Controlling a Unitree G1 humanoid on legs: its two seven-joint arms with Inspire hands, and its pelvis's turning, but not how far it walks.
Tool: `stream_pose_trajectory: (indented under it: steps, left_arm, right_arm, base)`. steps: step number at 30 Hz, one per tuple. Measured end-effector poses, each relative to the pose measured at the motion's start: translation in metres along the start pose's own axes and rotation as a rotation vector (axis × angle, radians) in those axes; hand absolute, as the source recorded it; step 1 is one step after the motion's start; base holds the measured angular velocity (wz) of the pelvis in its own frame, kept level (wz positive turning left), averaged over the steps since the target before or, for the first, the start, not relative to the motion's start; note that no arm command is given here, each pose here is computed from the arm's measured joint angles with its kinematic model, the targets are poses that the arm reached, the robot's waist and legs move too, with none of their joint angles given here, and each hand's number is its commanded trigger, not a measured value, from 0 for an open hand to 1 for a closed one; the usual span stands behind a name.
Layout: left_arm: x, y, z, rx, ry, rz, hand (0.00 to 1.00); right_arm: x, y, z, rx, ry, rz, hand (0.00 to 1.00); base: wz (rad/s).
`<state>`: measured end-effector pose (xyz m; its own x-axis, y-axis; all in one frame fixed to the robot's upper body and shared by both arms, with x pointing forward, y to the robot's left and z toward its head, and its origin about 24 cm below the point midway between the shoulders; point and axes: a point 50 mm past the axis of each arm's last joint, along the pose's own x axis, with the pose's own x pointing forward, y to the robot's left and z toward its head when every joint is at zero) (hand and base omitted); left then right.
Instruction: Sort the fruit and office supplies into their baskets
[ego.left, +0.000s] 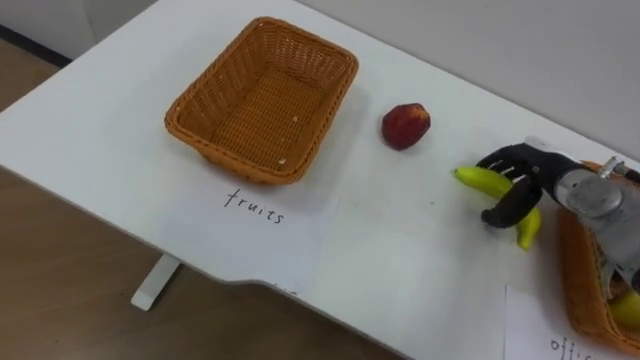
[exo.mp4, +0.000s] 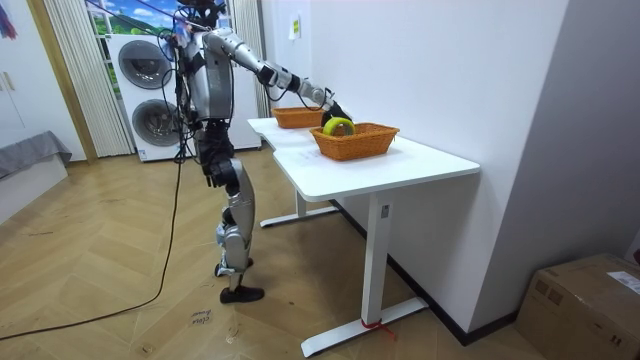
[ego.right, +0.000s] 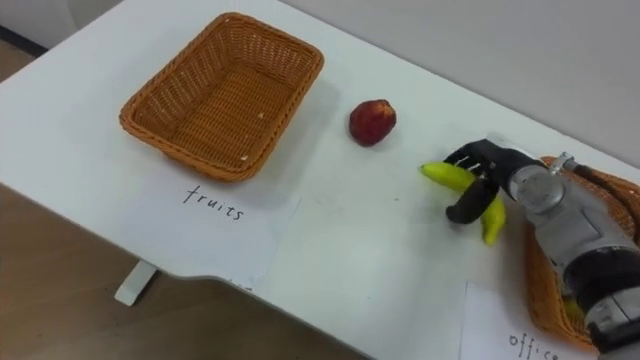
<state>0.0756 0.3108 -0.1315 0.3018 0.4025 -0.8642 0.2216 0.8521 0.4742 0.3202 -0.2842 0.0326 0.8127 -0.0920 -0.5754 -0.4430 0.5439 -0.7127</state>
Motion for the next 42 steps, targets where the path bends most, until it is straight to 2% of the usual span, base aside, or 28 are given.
stream_pose_trajectory:
  steps: [13, 19, 21, 26, 42]
  left_arm:
    - [0.000, 0.002, -0.007, -0.015, 0.022, -0.024, 0.00]
    - [-0.001, 0.001, -0.013, -0.018, 0.038, -0.036, 0.00]
    - [-0.003, 0.004, -0.025, -0.059, 0.068, -0.021, 0.00]
    - [-0.007, 0.005, -0.045, -0.086, 0.116, -0.011, 0.00]
    - [-0.013, -0.004, -0.054, -0.106, 0.114, -0.005, 0.00]
  right_arm:
    - [-0.002, 0.006, 0.001, -0.008, -0.012, 0.058, 1.00]
    - [-0.006, 0.014, 0.012, -0.098, -0.045, 0.103, 1.00]
    - [-0.009, 0.013, 0.022, -0.147, -0.078, 0.110, 1.00]
    - [-0.018, 0.000, 0.039, -0.167, -0.154, 0.058, 1.00]
    - [-0.050, -0.023, 0.071, -0.164, -0.353, -0.076, 1.00]
  base:
    - [-0.02]
    - [-0.02]
    - [-0.02]
    - [0.08]
    - [-0.01]
